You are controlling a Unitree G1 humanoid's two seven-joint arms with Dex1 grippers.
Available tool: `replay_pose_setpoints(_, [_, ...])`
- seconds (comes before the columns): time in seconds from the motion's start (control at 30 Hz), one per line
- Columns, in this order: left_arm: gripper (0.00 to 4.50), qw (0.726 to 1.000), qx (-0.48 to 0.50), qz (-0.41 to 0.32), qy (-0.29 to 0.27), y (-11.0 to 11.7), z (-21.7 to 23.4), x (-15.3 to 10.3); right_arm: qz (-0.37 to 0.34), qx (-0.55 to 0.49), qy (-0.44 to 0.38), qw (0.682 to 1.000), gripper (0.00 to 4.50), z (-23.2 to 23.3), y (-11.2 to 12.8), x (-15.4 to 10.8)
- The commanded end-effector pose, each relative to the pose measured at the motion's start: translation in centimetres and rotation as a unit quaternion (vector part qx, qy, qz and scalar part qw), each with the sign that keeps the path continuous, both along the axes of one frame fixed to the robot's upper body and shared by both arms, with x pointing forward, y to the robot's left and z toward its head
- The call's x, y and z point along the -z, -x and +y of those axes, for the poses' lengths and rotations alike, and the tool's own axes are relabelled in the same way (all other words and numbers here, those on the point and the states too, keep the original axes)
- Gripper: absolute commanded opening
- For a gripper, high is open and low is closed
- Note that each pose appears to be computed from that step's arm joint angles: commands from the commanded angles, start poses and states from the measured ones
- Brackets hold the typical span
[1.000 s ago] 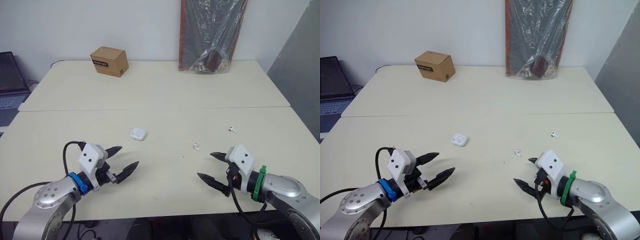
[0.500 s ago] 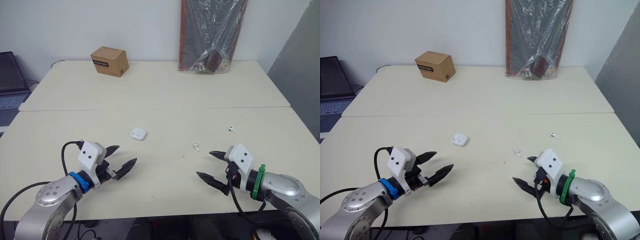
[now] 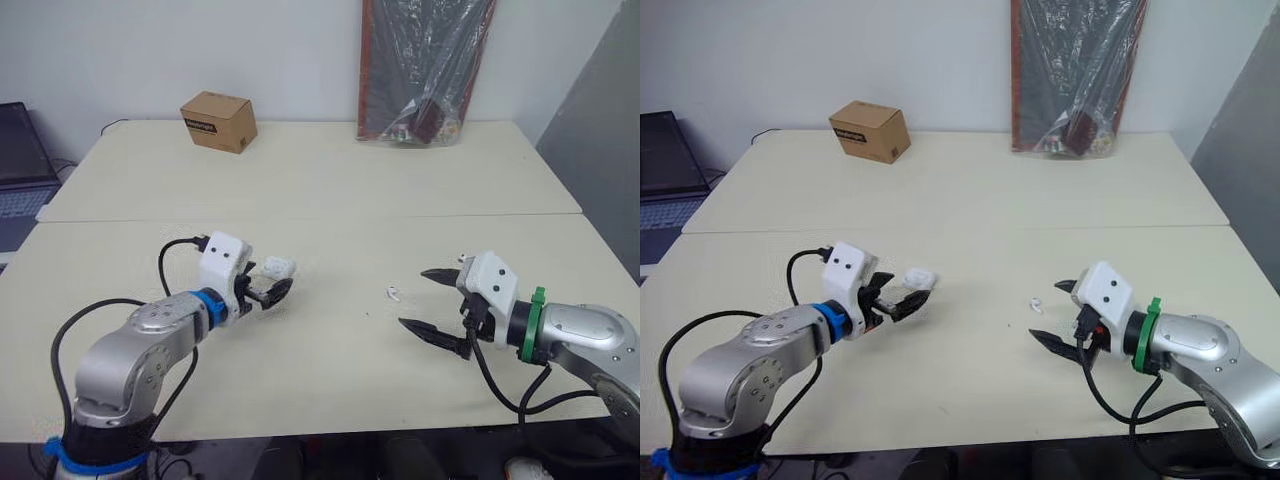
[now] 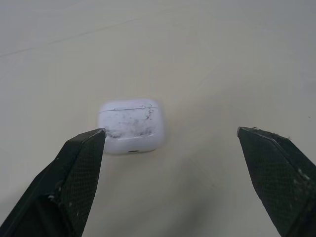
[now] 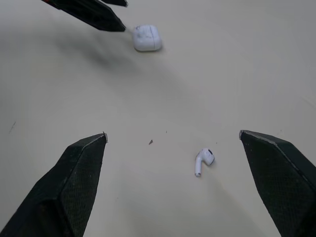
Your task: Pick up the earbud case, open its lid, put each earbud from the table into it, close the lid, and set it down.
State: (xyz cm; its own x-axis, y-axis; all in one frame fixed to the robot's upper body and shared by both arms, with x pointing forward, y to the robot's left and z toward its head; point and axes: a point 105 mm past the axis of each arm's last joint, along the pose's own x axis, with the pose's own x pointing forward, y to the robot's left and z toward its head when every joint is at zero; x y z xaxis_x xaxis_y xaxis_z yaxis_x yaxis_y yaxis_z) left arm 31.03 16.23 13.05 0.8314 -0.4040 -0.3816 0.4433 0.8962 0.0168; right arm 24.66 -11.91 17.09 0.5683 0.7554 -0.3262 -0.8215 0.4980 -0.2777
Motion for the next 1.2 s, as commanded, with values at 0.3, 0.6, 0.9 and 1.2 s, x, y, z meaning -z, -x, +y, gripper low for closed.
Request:
replay_pose_setpoints(0.3, [4.48,0.999,-0.036,0.019,-0.035,-3.1,-0.3,1.4,-0.025,-0.007,0.000,1.000,4.50,0.8,0.2,-0.9])
replay_pose_setpoints(0.6, [4.48,0.996,-0.055,0.053,-0.047,-4.3,-0.7,3.9,-0.025,-0.003,-0.003,1.000,4.50,1.0,0.5,-0.9])
replay_pose_setpoints(0.9, [3.63,0.996,-0.054,0.056,-0.044,-3.8,-0.9,3.9,-0.021,0.000,-0.005,1.000,4.50,0.9,0.6,-0.7])
replay_pose_setpoints(1.2, [2.77,0.996,-0.058,0.058,-0.044,-3.7,-0.6,4.0,-0.015,0.001,-0.006,1.000,4.50,0.9,0.5,-0.5])
